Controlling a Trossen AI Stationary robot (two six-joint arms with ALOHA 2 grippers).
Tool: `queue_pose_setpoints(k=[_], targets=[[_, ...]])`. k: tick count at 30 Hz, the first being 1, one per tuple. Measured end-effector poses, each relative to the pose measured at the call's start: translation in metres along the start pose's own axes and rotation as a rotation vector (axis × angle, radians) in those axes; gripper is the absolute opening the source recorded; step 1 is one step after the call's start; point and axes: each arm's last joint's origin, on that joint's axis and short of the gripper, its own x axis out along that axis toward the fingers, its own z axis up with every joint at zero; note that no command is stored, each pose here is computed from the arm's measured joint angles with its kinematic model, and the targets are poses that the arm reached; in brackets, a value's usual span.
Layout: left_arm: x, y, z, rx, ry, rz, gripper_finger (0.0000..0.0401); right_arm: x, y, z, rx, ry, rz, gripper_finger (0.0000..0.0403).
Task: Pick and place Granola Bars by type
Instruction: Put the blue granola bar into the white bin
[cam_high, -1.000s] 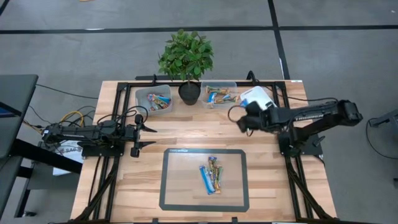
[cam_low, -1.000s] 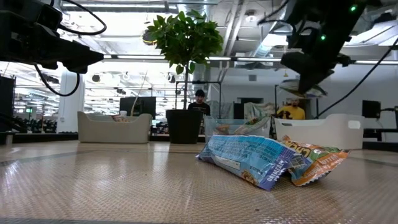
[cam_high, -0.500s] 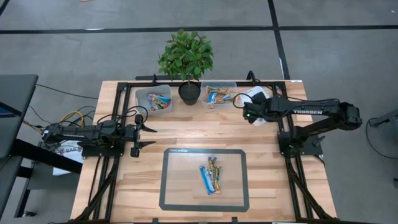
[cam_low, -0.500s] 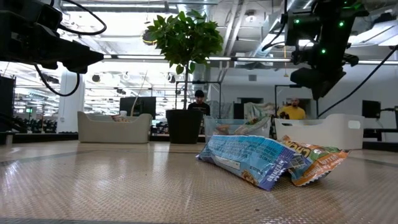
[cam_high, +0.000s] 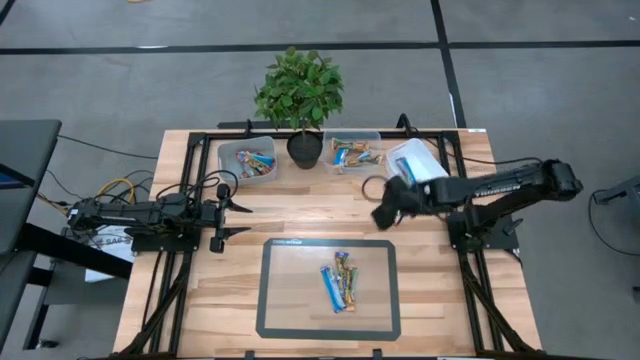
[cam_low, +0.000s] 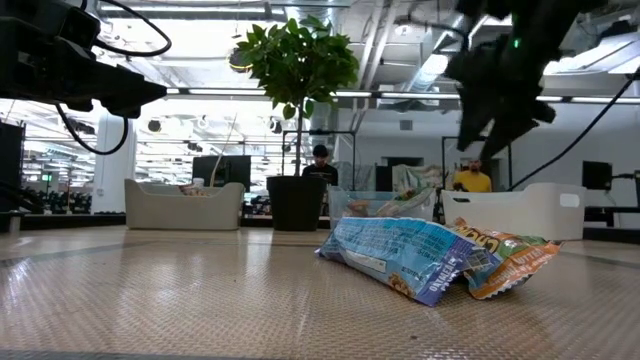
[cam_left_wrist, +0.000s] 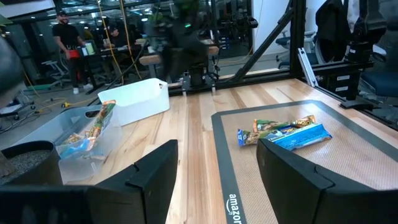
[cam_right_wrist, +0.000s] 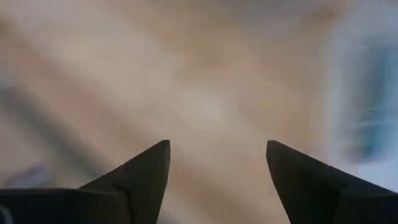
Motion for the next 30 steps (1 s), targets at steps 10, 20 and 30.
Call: queue_pose_setpoints(k=[10,20,30], targets=[[0.000,0.000,0.000,0.000,0.005,0.000,0.0213,0.003,0.097,-0.039,0.068,0.315,0.494,0.0260],[0.002,0.000,-0.002,0.000,0.025,-0.002,0.0213,0.008,0.158,-0.028,0.002,0.456,0.399,0.0260],[0.002,0.000,-0.002,0.000,0.025,-0.002,0.0213,0.052,0.187,-0.024,-0.033,0.482,0.288,0.0260]])
